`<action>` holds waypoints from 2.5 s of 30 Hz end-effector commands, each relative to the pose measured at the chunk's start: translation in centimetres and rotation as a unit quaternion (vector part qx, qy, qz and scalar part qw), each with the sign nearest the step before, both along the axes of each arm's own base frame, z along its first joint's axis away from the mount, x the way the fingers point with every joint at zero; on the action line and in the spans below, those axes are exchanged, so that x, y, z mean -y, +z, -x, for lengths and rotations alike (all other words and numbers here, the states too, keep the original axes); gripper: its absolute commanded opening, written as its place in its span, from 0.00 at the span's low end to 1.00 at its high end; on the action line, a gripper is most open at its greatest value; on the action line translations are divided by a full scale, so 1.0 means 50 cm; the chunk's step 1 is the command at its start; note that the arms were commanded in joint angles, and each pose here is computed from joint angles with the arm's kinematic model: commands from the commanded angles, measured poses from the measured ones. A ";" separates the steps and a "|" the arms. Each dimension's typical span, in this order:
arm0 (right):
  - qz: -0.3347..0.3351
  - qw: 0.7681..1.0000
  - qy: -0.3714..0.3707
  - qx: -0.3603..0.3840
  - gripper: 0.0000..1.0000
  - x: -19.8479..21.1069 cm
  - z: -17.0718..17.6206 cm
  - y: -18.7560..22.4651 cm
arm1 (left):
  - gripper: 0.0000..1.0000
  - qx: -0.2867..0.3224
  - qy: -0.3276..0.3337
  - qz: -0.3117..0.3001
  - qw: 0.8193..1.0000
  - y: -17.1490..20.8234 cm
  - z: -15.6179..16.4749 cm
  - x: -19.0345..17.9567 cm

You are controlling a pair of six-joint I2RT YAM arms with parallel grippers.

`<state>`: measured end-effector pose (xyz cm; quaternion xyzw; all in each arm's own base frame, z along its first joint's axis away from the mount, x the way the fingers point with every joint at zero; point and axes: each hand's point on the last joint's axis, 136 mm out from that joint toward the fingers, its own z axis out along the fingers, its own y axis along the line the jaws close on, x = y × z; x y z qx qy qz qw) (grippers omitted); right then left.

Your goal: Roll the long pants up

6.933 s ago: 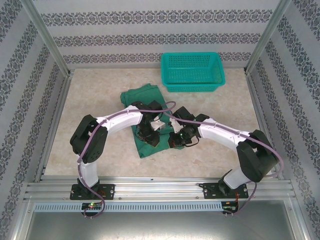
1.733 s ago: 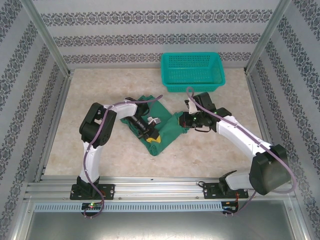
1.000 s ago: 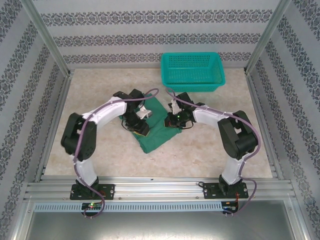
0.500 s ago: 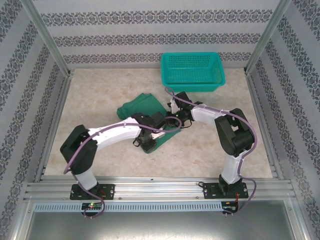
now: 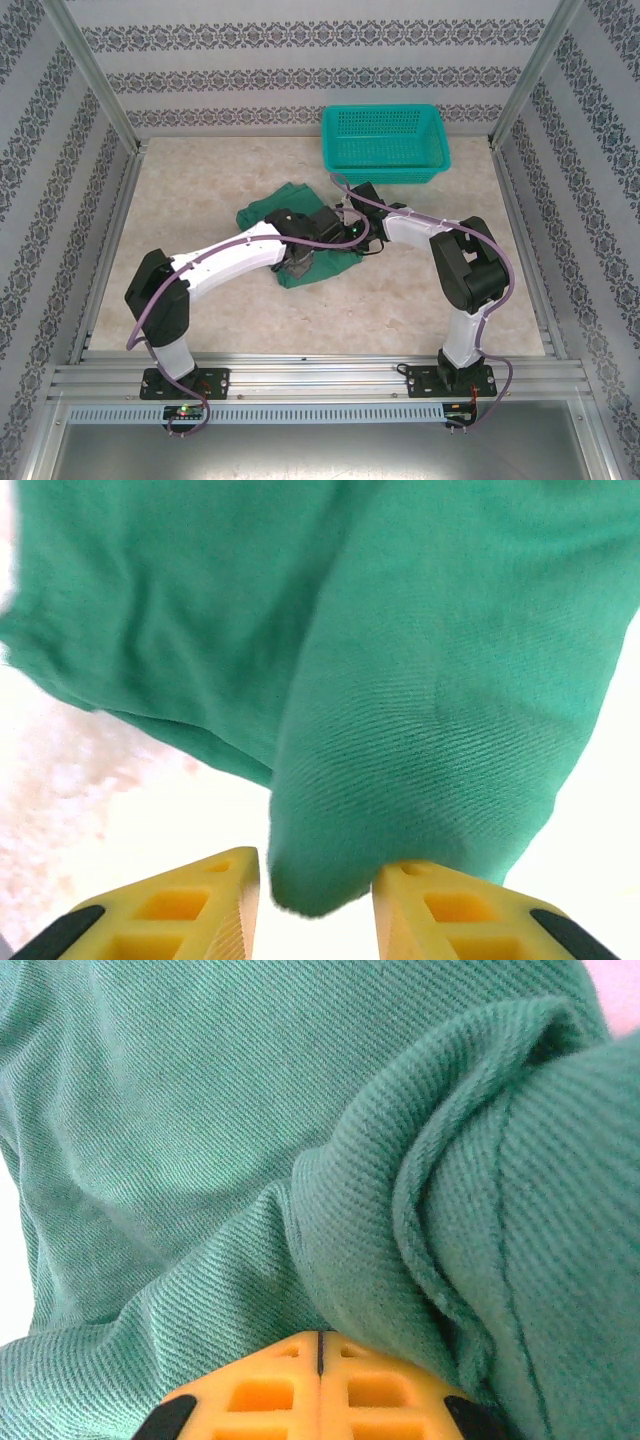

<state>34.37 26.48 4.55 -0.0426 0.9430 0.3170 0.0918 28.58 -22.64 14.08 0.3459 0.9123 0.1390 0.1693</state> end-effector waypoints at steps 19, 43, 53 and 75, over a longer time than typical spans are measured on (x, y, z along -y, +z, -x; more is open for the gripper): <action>0.040 0.998 -0.002 -0.039 0.00 0.018 0.026 -0.057 | 0.01 -0.090 -0.035 0.063 0.993 -0.071 0.068 0.053; 0.045 0.998 -0.004 -0.044 0.00 0.031 0.049 -0.070 | 0.52 -0.003 -0.070 0.035 0.997 -0.104 0.055 0.015; 0.041 0.998 -0.001 -0.041 0.00 0.029 0.046 -0.067 | 0.57 0.044 -0.139 -0.099 0.984 -0.171 0.042 0.065; 0.040 0.999 -0.007 -0.034 0.00 0.039 0.037 -0.052 | 0.43 -0.008 -0.047 -0.199 0.979 -0.321 -0.063 -0.064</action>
